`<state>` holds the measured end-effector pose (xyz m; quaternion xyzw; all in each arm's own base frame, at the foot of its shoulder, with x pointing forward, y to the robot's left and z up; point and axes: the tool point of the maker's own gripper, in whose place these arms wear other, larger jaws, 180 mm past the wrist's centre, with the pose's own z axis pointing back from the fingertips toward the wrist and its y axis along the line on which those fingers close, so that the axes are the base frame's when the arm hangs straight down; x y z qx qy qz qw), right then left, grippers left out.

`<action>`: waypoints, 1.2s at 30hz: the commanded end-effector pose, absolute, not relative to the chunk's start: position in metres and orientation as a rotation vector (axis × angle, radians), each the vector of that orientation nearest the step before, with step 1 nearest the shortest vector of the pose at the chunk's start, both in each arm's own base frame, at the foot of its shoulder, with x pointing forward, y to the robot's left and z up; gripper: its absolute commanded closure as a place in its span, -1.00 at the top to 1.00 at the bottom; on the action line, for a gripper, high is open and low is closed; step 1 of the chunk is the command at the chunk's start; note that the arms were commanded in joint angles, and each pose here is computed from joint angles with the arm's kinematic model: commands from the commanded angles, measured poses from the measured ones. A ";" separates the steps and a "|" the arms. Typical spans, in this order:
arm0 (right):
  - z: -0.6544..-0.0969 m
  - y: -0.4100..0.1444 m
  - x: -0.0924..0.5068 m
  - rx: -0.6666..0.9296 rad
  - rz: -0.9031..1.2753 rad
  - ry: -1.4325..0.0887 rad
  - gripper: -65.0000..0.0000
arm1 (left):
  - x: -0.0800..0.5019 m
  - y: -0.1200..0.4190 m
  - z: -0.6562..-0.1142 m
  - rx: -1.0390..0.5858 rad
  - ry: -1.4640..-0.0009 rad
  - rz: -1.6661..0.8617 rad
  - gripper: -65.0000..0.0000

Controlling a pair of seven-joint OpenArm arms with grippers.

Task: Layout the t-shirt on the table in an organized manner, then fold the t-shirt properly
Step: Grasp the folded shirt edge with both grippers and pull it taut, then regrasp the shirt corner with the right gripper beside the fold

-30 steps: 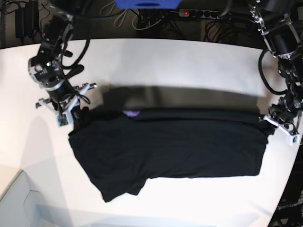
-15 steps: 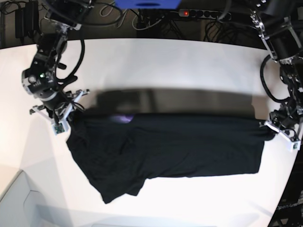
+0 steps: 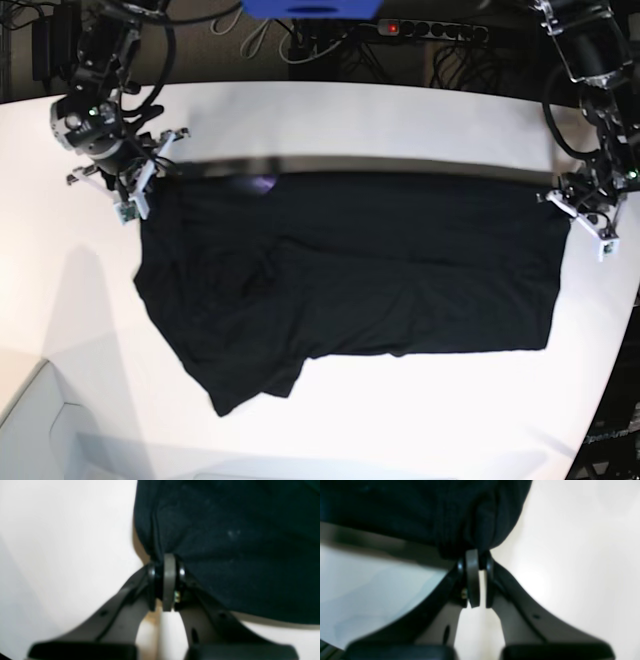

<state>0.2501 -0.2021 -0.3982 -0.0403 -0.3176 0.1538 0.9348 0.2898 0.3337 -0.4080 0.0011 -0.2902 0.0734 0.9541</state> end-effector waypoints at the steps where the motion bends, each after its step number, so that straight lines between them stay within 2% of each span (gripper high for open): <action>1: -0.388 -0.209 0.257 -0.111 0.315 -0.680 -1.00 | 0.299 0.347 -0.391 0.043 -0.637 0.147 -1.00; 7: -0.389 -0.209 0.256 -0.112 0.314 -0.676 -1.00 | 0.299 0.347 -0.391 0.042 -0.638 0.147 -1.00; 9: -0.389 -0.212 0.255 -0.118 0.307 -0.674 -0.85 | 0.299 0.347 -0.391 0.042 -0.638 0.147 -1.00; 13: -0.374 -0.236 0.252 -0.174 0.246 -0.702 -0.42 | 0.299 0.346 -0.392 0.041 -0.638 0.147 -1.00; 16: -0.355 -0.244 0.248 -0.219 0.219 -0.741 -0.24 | 0.299 0.346 -0.392 0.041 -0.638 0.147 -1.00; 19: -0.341 -0.238 0.241 -0.236 0.216 -0.774 -0.25 | 0.301 0.339 -0.395 0.023 -0.639 0.153 -1.00; 26: -0.356 -0.170 0.236 -0.085 0.287 -0.767 -0.26 | 0.302 0.334 -0.396 0.013 -0.641 0.153 -1.00; 29: -0.354 -0.160 0.240 -0.064 0.305 -0.780 -0.25 | 0.301 0.334 -0.397 0.013 -0.637 0.153 -1.00; 36: -0.346 -0.150 0.258 -0.048 0.323 -0.823 0.00 | 0.299 0.333 -0.399 0.011 -0.633 0.155 -1.00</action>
